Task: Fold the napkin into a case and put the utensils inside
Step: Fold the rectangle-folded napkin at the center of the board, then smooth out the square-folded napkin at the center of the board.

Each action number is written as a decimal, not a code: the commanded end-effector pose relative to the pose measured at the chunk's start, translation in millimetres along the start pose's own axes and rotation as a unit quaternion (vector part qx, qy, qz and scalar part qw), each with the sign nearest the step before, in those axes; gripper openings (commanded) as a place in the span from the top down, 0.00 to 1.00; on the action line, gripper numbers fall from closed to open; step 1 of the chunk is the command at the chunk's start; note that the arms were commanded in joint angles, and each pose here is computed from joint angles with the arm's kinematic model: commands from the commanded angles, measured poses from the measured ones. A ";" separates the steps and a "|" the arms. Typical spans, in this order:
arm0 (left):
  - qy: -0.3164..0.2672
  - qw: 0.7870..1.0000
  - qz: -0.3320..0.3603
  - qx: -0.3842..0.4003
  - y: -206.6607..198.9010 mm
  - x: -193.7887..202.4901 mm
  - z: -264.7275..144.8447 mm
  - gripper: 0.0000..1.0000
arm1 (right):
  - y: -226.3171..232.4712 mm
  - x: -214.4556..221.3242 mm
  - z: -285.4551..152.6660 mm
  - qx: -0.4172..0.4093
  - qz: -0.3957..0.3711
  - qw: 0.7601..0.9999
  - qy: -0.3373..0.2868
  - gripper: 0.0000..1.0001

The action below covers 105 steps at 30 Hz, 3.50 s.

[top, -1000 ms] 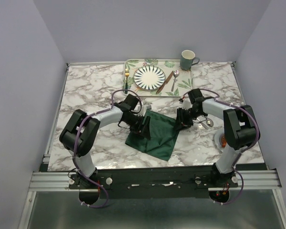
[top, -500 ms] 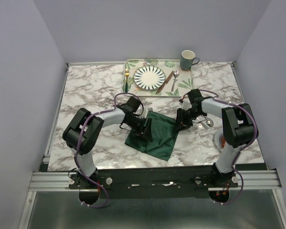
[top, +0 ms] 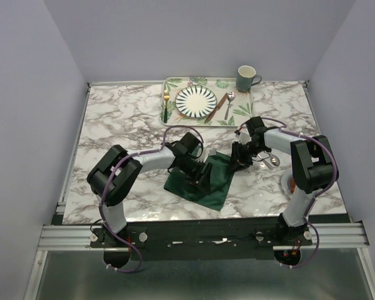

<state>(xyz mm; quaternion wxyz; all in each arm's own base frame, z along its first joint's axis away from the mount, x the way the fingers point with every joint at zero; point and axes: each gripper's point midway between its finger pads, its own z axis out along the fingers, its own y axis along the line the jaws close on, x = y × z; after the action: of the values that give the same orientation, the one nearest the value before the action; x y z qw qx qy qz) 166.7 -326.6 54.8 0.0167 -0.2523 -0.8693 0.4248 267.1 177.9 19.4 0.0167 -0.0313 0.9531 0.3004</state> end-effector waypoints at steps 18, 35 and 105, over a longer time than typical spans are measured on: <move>-0.052 0.982 0.177 -0.034 -18.6 -14.0 -60.2 0.39 | 40.5 -57.8 -74.7 0.029 -0.142 0.982 -0.119 0.61; -0.048 0.960 0.264 -0.081 3.8 -6.3 -79.2 0.38 | -2.5 -57.7 -43.6 0.082 -0.170 0.981 -0.038 0.60; 0.083 0.812 0.555 -0.159 -17.3 45.5 32.0 0.41 | -17.3 -34.2 -18.5 0.052 -0.147 0.987 0.026 1.00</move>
<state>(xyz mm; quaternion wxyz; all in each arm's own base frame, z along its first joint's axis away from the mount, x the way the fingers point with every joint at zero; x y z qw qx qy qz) 124.0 -339.1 39.2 -0.1992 -0.7138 -0.6446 0.1876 305.9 156.9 28.7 0.0531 -0.1850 0.9519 0.2383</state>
